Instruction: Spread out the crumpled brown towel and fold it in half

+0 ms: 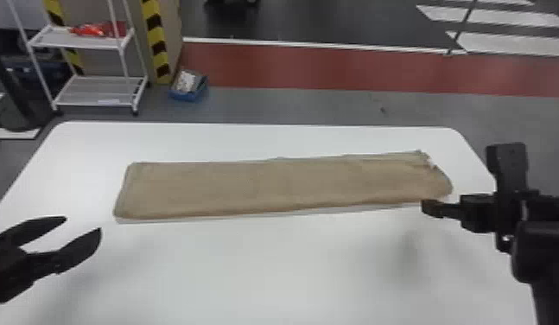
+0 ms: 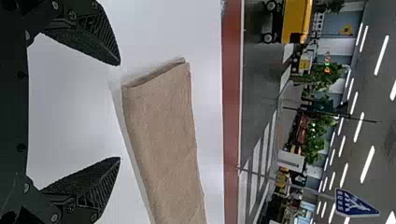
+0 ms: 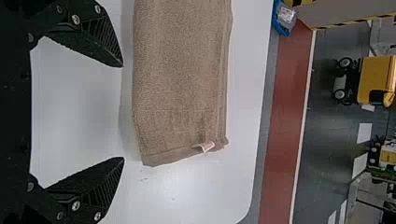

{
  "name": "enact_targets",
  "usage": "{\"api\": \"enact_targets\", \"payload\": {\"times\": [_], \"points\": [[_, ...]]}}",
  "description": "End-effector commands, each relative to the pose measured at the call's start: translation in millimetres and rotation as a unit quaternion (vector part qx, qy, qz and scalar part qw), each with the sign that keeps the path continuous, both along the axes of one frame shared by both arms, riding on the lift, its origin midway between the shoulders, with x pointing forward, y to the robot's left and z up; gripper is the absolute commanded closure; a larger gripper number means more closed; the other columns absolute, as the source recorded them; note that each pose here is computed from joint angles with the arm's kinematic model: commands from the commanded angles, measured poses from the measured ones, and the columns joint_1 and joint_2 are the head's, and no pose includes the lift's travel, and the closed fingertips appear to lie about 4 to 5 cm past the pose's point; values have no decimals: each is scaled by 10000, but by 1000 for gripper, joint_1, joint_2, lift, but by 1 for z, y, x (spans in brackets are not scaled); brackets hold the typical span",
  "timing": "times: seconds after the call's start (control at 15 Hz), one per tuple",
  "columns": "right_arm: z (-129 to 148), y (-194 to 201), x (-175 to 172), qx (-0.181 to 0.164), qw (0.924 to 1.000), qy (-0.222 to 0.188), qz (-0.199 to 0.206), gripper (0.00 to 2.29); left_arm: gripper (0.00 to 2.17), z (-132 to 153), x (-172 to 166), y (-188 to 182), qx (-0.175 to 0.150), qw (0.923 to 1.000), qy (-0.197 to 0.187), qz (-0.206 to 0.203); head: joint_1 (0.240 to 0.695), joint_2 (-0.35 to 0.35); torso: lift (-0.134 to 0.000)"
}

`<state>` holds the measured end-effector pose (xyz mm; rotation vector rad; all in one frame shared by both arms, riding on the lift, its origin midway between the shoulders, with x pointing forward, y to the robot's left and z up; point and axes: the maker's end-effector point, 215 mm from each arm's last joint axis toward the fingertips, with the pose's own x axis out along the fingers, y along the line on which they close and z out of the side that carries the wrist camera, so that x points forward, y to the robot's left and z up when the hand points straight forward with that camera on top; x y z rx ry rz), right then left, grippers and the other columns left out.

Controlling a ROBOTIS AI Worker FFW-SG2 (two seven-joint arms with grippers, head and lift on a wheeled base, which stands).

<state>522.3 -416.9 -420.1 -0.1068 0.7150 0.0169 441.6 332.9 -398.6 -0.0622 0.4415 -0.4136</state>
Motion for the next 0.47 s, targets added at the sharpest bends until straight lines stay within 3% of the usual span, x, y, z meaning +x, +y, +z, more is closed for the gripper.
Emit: {"api": "enact_targets", "payload": {"times": [0.0, 0.4], "points": [[6, 4, 6, -7, 10000, -54, 37, 201, 181, 5, 6, 2, 61, 10000, -56, 5, 695, -97, -123], [16, 11, 17, -41, 9998, -144, 90, 201, 184, 11, 14, 9, 105, 9998, -123, 71, 695, -78, -123]]}}
